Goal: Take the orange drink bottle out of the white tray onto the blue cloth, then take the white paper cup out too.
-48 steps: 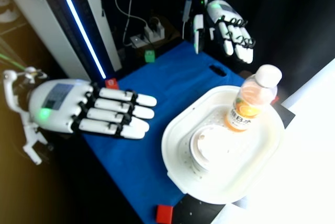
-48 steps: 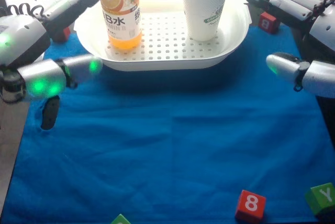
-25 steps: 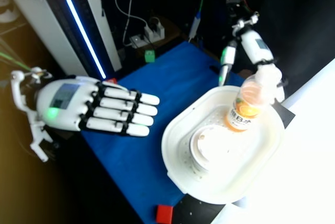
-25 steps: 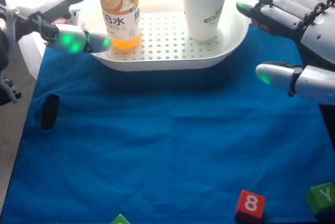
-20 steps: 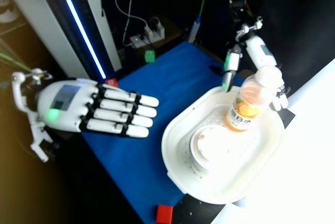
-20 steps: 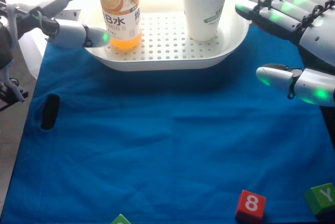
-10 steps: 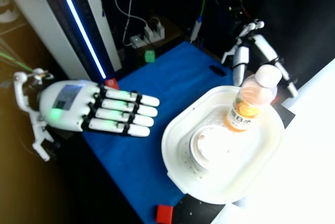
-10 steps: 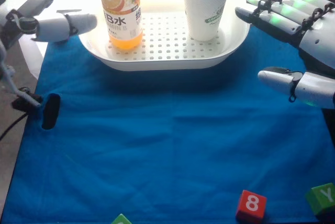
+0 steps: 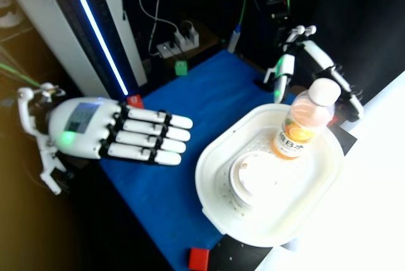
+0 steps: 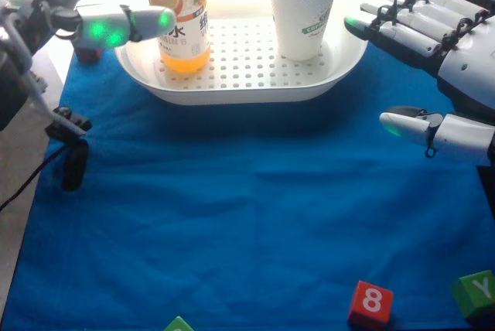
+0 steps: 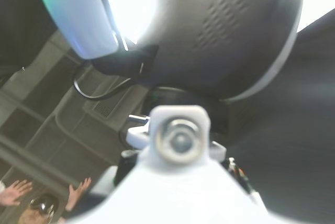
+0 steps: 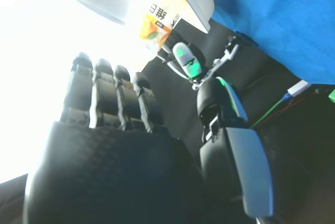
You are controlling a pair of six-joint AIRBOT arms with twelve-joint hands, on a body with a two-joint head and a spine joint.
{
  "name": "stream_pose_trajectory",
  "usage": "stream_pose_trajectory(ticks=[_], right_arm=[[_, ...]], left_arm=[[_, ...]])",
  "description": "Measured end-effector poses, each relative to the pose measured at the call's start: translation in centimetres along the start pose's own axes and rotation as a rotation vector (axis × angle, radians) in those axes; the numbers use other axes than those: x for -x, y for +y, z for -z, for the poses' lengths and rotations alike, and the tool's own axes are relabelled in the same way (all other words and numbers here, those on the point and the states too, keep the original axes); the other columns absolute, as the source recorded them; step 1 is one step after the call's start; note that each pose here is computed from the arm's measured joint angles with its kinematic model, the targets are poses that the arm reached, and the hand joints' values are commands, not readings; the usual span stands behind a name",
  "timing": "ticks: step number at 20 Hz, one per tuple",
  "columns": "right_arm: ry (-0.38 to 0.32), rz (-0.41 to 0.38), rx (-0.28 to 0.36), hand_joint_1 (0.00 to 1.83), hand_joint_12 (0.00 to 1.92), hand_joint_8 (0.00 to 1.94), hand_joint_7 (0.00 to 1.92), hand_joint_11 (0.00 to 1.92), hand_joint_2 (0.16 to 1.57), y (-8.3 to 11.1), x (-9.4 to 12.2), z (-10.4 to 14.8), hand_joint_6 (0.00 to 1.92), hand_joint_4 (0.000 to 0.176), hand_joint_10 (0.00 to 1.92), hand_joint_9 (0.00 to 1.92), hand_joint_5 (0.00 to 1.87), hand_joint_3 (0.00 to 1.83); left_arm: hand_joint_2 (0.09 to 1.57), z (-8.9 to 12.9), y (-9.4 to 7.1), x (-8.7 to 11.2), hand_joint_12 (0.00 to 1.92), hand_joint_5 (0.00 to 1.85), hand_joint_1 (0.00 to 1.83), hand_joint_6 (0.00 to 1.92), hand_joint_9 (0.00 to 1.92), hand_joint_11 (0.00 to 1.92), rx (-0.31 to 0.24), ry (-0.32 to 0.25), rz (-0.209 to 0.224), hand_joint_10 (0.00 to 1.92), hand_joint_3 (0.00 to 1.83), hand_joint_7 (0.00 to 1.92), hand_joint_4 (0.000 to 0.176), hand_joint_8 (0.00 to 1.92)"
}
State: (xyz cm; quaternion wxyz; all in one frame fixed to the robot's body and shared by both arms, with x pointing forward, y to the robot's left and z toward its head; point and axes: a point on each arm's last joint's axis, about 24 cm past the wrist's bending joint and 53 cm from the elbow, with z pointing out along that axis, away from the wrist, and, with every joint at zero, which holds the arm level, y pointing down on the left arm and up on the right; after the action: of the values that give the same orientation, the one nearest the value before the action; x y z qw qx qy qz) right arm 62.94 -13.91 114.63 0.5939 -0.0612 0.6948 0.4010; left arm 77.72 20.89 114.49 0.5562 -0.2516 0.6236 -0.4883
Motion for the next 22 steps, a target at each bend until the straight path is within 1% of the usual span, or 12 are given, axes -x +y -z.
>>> stream_pose_trajectory(ticks=[3,8,9,10,11,12,13,15,17,20,21,22], right_arm=[[-0.001,-0.003,0.001,0.36,0.33,0.0,0.0,0.0,1.35,0.0,-0.1,0.0,0.0,0.0,0.0,0.0,0.0,0.0],[0.002,-0.003,-0.001,0.59,0.39,0.0,0.0,0.0,1.32,0.0,-0.2,0.0,0.0,0.0,0.0,0.0,0.0,0.0],[0.002,-0.003,-0.001,0.62,0.31,0.0,0.0,0.0,1.31,0.0,-0.2,0.0,0.0,0.0,0.0,0.0,0.0,0.0],[0.002,-0.003,0.0,0.63,0.29,0.0,0.0,0.0,1.3,0.0,-0.2,0.0,0.0,0.0,0.0,0.0,0.0,0.0],[0.002,-0.003,0.0,0.67,0.29,0.0,0.0,0.0,1.29,0.0,-0.2,0.0,0.0,0.0,0.0,0.0,0.0,0.0],[0.002,-0.004,-0.001,0.67,0.29,0.0,0.0,0.0,1.29,-0.1,-0.3,0.1,0.0,0.0,0.0,0.0,0.0,0.0],[0.004,-0.003,-0.001,0.66,0.29,0.0,0.0,0.0,1.29,0.0,-0.3,0.1,0.0,0.0,0.0,0.0,0.0,0.0],[0.005,-0.003,-0.002,0.63,0.17,0.0,0.0,0.0,1.3,-0.1,-0.3,0.1,0.0,0.0,0.0,0.0,0.0,0.0],[0.008,-0.002,-0.001,0.66,0.28,0.0,0.0,0.0,1.3,-0.1,-0.4,0.1,0.0,0.0,0.0,0.0,0.0,0.0],[0.011,-0.002,-0.006,0.63,0.39,0.0,0.0,0.0,1.31,-0.2,-0.5,0.2,0.0,0.0,0.0,0.0,0.0,0.0],[0.011,-0.003,-0.006,0.6,0.4,0.0,0.0,0.0,1.32,-0.2,-0.5,0.2,0.0,0.0,0.0,0.0,0.0,0.01],[0.01,-0.002,-0.005,0.58,0.37,0.0,0.0,0.0,1.33,-0.2,-0.5,0.2,0.0,0.0,0.0,0.0,0.0,0.0]], left_arm=[[0.95,-0.9,0.0,-1.1,0.0,0.0,0.89,0.0,0.0,0.0,-0.003,0.009,0.006,0.0,0.0,0.0,0.176,0.0],[0.89,-2.1,2.0,-2.5,0.0,0.0,0.84,0.0,0.0,0.0,0.065,0.022,0.034,0.0,0.0,0.0,0.163,0.0],[0.88,-2.2,2.6,-2.8,0.45,0.0,0.86,0.0,0.08,0.0,0.083,0.025,0.039,0.04,0.03,0.0,0.155,0.0],[0.99,-2.3,3.1,-2.9,1.2,0.04,0.87,0.01,0.22,0.0,0.1,0.026,0.048,0.34,0.03,0.13,0.122,0.02],[1.01,-2.3,3.4,-3.1,1.57,0.21,0.98,0.23,0.27,0.17,0.107,0.028,0.051,1.02,0.02,0.23,0.04,0.51],[1.01,-2.3,3.5,-3.2,1.67,0.25,1.04,0.64,0.41,0.32,0.107,0.029,0.051,1.35,0.01,0.32,0.004,1.01],[1.02,-2.3,3.5,-3.2,1.71,0.24,1.05,0.9,0.51,0.34,0.108,0.028,0.054,1.47,0.0,0.41,0.0,1.22],[1.05,-2.3,3.5,-3.3,1.84,0.19,1.07,0.96,0.56,0.5,0.108,0.031,0.051,1.66,0.01,0.42,0.0,1.44],[1.08,-2.3,3.3,-3.4,1.88,0.21,1.06,1.04,0.55,0.48,0.1,0.037,0.051,1.65,0.01,0.42,0.0,1.41],[1.11,-2.1,2.6,-3.9,1.88,0.25,1.06,0.83,0.47,0.46,0.08,0.057,0.044,1.64,0.0,0.3,0.0,1.34],[1.12,-2.0,1.7,-4.2,1.89,0.24,1.04,0.91,0.39,0.43,0.059,0.068,0.037,1.66,0.0,0.24,0.0,1.36],[1.12,-1.9,0.8,-4.4,1.92,0.23,1.05,0.99,0.34,0.39,0.03,0.077,0.022,1.68,0.0,0.22,0.018,1.35]])
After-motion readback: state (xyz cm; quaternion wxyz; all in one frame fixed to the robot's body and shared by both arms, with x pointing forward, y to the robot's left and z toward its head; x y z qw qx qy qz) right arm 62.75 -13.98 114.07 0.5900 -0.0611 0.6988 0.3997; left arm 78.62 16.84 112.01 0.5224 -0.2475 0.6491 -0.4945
